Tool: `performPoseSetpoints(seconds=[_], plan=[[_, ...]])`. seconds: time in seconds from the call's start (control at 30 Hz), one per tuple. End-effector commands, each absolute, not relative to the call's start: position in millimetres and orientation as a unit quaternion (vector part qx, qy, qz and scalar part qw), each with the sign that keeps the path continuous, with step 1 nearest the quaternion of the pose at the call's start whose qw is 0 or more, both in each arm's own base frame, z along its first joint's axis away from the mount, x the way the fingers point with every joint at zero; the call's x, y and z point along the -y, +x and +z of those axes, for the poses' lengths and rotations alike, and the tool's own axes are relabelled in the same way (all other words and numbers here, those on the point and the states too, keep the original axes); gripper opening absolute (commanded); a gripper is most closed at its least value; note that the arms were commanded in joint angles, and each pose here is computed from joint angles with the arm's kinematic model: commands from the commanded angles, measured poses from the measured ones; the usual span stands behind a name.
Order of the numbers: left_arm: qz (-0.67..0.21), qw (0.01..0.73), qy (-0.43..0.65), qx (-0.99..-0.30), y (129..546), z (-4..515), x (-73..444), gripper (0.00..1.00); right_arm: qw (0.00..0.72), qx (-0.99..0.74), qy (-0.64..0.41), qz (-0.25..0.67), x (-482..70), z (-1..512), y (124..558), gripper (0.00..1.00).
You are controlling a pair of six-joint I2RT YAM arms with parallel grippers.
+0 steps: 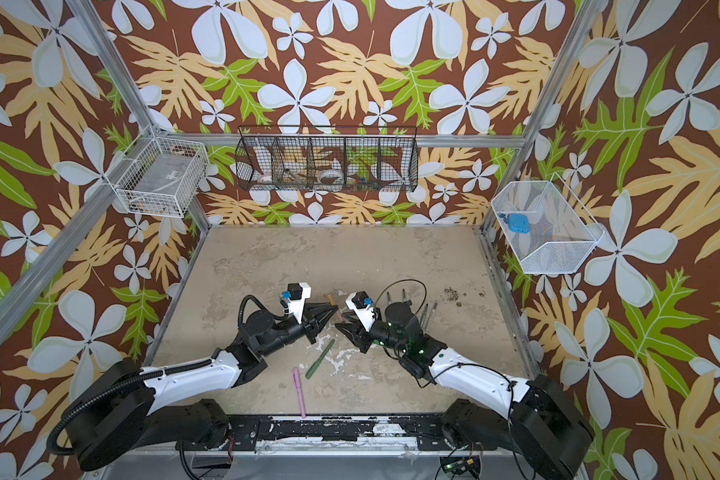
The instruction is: Open the pen caps
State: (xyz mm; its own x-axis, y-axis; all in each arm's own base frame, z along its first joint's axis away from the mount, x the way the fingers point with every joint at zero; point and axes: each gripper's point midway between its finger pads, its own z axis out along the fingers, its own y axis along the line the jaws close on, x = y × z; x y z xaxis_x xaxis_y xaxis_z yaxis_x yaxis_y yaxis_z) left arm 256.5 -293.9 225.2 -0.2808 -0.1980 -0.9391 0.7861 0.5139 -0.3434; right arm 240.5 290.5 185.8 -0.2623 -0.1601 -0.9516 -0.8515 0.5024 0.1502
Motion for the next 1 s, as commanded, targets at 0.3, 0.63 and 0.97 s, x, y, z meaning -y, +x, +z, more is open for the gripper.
performPoseSetpoints(seconds=[0.3, 0.63, 0.97], plan=[[-0.467, 0.551, 0.258, -0.642, 236.8, 243.1, 306.3, 0.04, 0.520, -0.709, -0.361, 0.311, -290.9, 186.1, 255.8, 0.27], [-0.440, 0.564, 0.187, -0.673, 254.3, 247.9, 288.0, 0.52, 0.519, -0.701, -0.376, 0.313, -293.8, 186.9, 249.3, 0.00], [-0.412, 0.598, 0.121, -0.677, 261.4, 257.7, 257.8, 0.71, 0.508, -0.696, -0.391, 0.323, -304.7, 178.2, 251.7, 0.00]])
